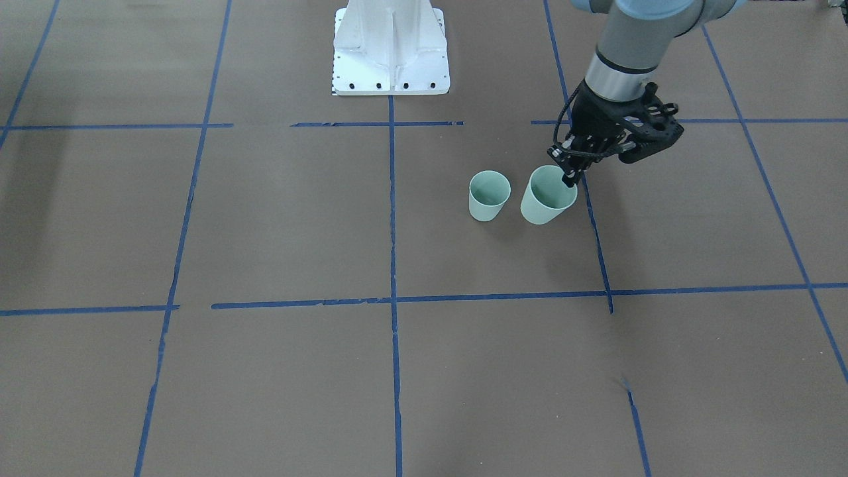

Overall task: Stack cups
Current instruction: 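Lift the held green cup and carry it over the other green cup, then lower the held cup into the other cup and open the left gripper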

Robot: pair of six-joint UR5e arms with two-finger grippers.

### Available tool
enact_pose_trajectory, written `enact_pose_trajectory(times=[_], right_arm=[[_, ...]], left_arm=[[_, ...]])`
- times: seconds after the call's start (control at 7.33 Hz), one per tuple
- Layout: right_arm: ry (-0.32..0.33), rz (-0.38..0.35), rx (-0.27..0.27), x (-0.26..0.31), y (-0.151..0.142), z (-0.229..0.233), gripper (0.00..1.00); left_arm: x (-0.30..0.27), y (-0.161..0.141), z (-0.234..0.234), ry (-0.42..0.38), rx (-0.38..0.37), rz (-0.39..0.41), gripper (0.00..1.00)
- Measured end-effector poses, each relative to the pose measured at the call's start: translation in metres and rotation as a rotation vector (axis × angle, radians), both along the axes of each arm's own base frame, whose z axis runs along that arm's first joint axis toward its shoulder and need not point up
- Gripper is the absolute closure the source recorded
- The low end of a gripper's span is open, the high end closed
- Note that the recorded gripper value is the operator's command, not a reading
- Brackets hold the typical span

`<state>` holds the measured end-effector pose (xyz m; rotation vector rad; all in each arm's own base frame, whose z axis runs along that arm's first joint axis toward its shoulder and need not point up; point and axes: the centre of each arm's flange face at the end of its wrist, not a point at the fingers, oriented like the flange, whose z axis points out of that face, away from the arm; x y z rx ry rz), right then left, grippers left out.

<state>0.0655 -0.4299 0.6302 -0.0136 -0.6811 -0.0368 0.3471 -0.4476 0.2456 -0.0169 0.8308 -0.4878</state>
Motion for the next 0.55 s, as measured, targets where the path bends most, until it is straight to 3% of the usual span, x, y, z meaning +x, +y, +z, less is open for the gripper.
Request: enact_pose_trajectory(times=[0.55], right_arm=[[0.0, 0.0, 0.0, 0.0, 0.0, 0.0, 0.0]], left_arm=[[0.04, 0.032, -0.018, 0.008, -0.009, 0.031, 1.0]])
